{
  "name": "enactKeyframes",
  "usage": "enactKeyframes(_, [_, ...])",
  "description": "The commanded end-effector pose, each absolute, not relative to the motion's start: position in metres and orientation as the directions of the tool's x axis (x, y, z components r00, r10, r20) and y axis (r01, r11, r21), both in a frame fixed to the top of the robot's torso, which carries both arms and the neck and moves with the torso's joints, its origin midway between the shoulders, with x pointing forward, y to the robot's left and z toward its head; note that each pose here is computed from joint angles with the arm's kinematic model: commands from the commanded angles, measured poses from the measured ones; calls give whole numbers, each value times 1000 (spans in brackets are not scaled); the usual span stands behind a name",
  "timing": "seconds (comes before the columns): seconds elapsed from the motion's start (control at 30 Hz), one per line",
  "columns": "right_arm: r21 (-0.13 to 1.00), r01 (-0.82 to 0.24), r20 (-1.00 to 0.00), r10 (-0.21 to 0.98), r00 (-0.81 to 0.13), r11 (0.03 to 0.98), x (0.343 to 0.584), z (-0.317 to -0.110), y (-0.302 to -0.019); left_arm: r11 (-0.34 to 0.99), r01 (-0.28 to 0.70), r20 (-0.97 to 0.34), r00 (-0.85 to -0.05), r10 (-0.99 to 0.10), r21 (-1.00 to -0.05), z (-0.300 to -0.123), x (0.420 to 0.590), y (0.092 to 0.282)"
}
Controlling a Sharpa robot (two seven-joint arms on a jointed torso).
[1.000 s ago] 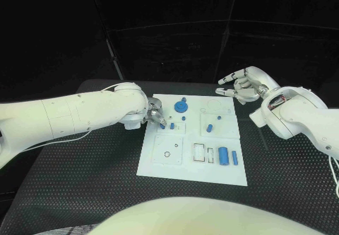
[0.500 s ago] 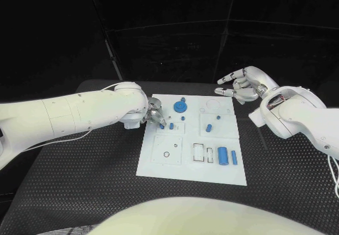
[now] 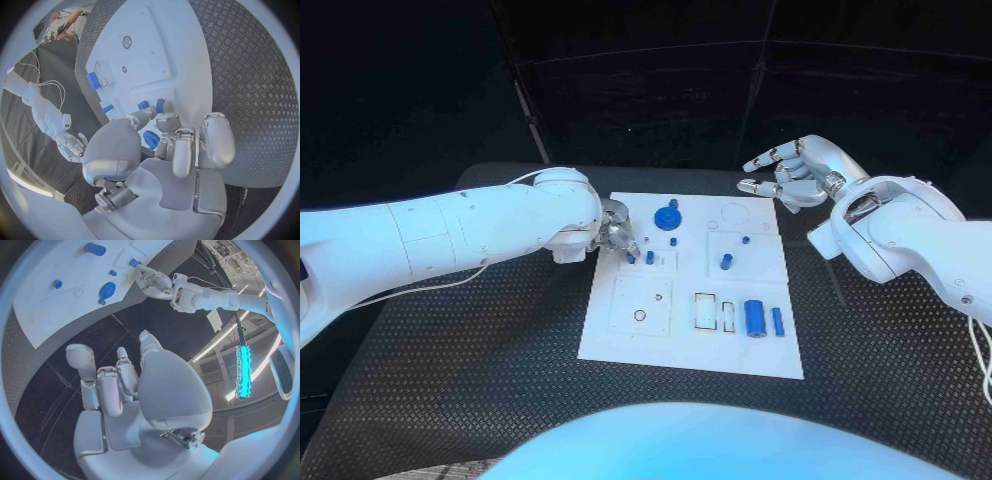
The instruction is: Assemble the parts on the task board
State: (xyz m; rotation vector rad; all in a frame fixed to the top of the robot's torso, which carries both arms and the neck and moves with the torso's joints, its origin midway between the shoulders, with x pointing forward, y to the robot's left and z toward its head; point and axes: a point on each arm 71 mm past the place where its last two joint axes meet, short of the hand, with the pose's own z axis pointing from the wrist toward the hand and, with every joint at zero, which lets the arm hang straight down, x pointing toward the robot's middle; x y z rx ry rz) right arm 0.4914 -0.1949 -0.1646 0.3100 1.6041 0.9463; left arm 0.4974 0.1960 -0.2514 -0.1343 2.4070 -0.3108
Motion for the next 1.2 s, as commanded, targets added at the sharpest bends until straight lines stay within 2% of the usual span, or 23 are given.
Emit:
enactKeyframes(0.03, [715,-302,-699,660,-277,630,491,-163,-195,972,-5,-615,-774,-154,-237,-257,494,197])
enactKeyframes(0.97, [714,-301,-700,661,-273,632,491,-163,-197,970,-25,-632,-755,-178,-243,-256,496,201])
enactKeyframes(1.2, [714,-295,-700,660,-273,635,492,-164,-199,960,-43,-641,-736,-217,-275,-254,495,200])
